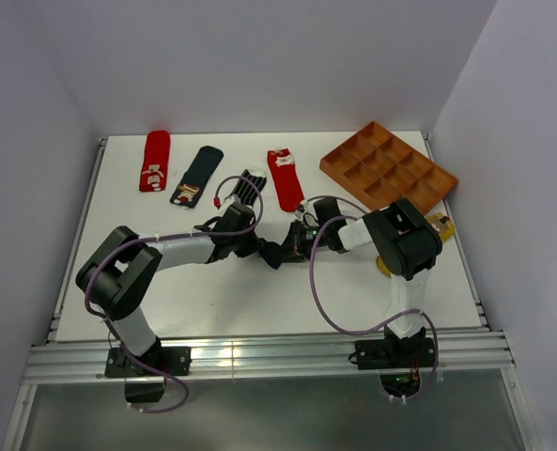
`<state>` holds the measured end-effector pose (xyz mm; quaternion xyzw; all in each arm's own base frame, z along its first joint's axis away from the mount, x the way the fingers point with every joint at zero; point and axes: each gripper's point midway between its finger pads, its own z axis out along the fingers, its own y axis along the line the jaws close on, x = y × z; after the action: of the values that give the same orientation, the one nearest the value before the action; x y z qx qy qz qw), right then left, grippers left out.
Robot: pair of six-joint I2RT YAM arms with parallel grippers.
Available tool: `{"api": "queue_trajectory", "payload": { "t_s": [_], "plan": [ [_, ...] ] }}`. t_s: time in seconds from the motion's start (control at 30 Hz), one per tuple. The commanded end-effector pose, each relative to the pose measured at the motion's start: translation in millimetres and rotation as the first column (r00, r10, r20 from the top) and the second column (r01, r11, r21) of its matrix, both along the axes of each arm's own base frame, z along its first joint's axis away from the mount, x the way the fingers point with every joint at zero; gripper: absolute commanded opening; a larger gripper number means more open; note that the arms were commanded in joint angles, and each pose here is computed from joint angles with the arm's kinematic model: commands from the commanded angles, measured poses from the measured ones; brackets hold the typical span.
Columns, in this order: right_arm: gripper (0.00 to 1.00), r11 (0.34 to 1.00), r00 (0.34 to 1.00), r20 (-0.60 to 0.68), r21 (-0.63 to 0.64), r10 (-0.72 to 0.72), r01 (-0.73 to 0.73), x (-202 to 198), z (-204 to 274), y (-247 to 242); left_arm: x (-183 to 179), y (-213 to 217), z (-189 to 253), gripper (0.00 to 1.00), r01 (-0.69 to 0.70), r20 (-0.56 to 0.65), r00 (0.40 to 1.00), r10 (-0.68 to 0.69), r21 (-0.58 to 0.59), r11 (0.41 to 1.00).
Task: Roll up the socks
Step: Roll the sock at the center of the board.
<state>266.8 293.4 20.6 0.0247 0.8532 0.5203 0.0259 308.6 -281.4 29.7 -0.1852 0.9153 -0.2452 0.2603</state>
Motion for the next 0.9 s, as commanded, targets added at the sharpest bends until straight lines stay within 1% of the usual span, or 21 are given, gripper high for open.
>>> {"api": "queue_trajectory", "payload": {
  "t_s": [0.0,0.07,0.1,0.17,0.2,0.23,0.27,0.3,0.33,0.4,0.43,0.47,0.53,0.6,0.87],
  "plan": [
    [0.2,0.994,0.992,0.127,-0.106,-0.001,0.014,5.4,1.7,-12.2,-1.1,1.6,-4.9,0.09,0.016,-0.021,1.0,-0.015,0.043,0.999],
    [0.3,0.991,0.985,0.17,-0.132,0.005,0.018,4.1,6.0,-14.8,-0.4,2.6,-3.9,0.02,0.017,-0.018,1.0,-0.016,0.052,0.999],
    [0.36,0.988,0.972,0.236,-0.15,0.007,0.03,8.0,13.6,-15.6,-0.3,2.8,-2.4,0.0,0.022,-0.02,1.0,-0.02,0.058,0.998],
    [0.39,0.98,0.96,0.28,-0.196,0.013,0.044,5.8,15.4,-20.3,-1.1,2.5,-2.0,0.0,0.031,-0.024,0.999,-0.03,0.067,0.997],
    [0.41,0.976,0.936,0.35,-0.213,0.03,0.049,6.8,25.4,-19.7,0.2,1.5,-0.1,0.0,0.037,-0.019,0.999,-0.035,0.072,0.997],
    [0.41,0.96,0.923,0.384,-0.265,0.02,0.09,10.1,22.7,-25.8,-1.5,3.8,-1.9,0.0,0.039,-0.029,0.999,-0.037,0.087,0.995],
    [0.41,0.95,0.9,0.433,-0.296,0.038,0.102,12.2,24.5,-28.3,-1.9,3.4,-2.1,0.0,0.044,-0.032,0.999,-0.042,0.092,0.995],
    [0.41,0.945,0.872,0.487,-0.303,0.042,0.124,14.6,36.2,-28.7,-0.6,1.8,-0.3,0.0,0.053,-0.028,0.998,-0.05,0.096,0.994],
    [0.41,0.926,0.851,0.522,-0.348,0.058,0.15,14.3,35.9,-28.0,-1.9,2.0,-0.9,0.0,0.055,-0.035,0.998,-0.052,0.102,0.993],
    [0.41,0.913,0.791,0.604,-0.372,0.099,0.17,16.3,50.3,-23.9,-2.3,1.0,-0.3,0.0,0.057,-0.035,0.998,-0.054,0.103,0.993],
    [0.41,0.905,0.768,0.627,-0.393,0.132,0.165,10.1,51.8,-16.6,-1.9,0.4,0.6,0.0,0.059,-0.034,0.998,-0.056,0.102,0.993],
    [0.41,0.886,0.733,0.664,-0.418,0.148,0.2,14.7,54.8,-17.8,-3.1,-0.6,0.7,0.0,0.064,-0.035,0.998,-0.061,0.102,0.993],
    [0.4,0.886,0.699,0.693,-0.423,0.179,0.192,9.4,57.8,-5.2,-2.6,-3.3,2.3,0.0,0.07,-0.034,0.997,-0.067,0.099,0.993],
    [0.39,0.879,0.683,0.706,-0.431,0.189,0.202,12.1,56.8,0.0,-2.4,-4.2,3.5,0.0,0.075,-0.031,0.997,-0.073,0.101,0.992],
    [0.39,0.837,0.662,0.693,-0.516,0.285,0.18,9.1,32.1,10.1,-3.4,-5.9,4.9,0.0,0.084,-0.03,0.996,-0.081,0.095,0.992]
  ]
}}
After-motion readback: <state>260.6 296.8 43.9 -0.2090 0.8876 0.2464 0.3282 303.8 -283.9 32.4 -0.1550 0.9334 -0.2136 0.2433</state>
